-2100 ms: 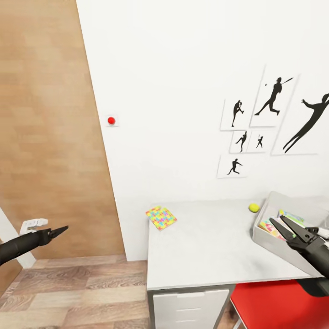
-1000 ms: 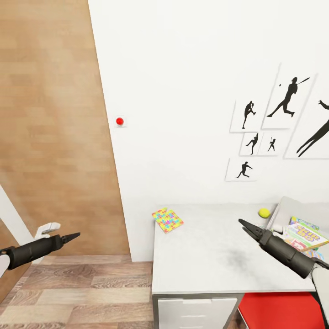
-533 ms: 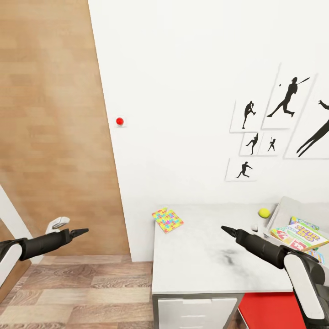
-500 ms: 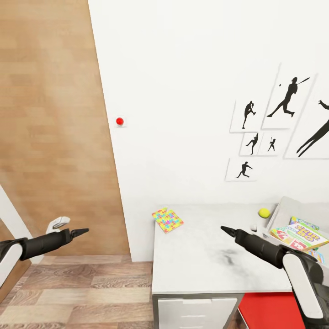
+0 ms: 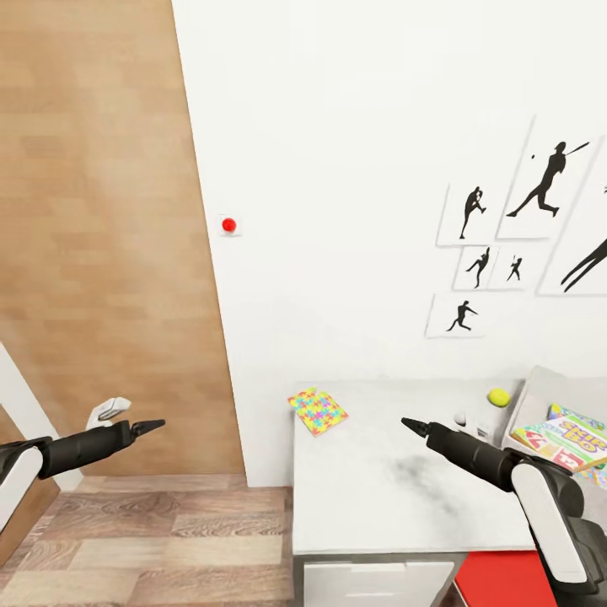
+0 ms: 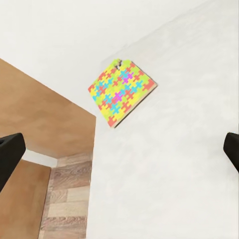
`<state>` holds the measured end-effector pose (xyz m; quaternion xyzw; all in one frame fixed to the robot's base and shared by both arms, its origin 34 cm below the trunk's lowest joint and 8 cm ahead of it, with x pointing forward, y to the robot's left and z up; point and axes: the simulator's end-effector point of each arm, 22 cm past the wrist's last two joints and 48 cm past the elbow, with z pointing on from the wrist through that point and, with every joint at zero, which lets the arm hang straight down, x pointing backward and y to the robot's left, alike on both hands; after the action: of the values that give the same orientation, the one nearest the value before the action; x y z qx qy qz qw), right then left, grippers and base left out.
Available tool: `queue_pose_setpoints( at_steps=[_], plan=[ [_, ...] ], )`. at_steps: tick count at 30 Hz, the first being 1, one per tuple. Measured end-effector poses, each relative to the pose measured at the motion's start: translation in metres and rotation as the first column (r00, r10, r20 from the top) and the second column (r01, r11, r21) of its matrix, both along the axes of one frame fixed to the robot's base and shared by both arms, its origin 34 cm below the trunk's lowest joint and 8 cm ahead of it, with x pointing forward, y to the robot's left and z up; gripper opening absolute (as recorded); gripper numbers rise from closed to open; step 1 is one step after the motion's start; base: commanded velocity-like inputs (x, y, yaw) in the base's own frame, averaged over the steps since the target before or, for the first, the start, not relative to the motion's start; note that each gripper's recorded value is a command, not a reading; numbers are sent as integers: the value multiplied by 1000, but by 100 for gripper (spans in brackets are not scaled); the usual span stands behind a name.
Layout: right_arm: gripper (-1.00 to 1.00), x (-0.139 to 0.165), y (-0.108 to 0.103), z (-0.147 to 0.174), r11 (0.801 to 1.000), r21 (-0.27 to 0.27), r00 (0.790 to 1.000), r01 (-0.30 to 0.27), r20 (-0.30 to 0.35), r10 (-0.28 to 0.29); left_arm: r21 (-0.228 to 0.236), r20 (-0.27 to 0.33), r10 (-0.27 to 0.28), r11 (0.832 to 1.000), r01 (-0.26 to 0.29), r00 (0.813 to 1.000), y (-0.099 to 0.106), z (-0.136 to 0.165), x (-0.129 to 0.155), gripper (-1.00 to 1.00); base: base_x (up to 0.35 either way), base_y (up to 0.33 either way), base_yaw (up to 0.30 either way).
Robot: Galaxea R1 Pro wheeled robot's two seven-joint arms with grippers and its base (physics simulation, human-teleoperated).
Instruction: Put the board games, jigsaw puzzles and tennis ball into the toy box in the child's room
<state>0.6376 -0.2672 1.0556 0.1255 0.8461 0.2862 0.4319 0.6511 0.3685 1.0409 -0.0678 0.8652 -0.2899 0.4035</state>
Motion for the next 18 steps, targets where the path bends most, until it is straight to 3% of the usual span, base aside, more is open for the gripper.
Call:
queue_pose_setpoints(
  at_steps=[12, 18],
  plan=[
    [100, 4, -2, 4, 1000, -2, 1000, 15, 25, -15, 1, -3, 0, 1000, 0, 1000, 0, -1, 0, 100, 195, 254, 0],
    [100, 6, 2, 4, 1000, -14, 999, 14, 36, -14, 1, -3, -3, 1000, 3, 1000, -1, -2, 0, 100, 138, 103, 0]
  ],
)
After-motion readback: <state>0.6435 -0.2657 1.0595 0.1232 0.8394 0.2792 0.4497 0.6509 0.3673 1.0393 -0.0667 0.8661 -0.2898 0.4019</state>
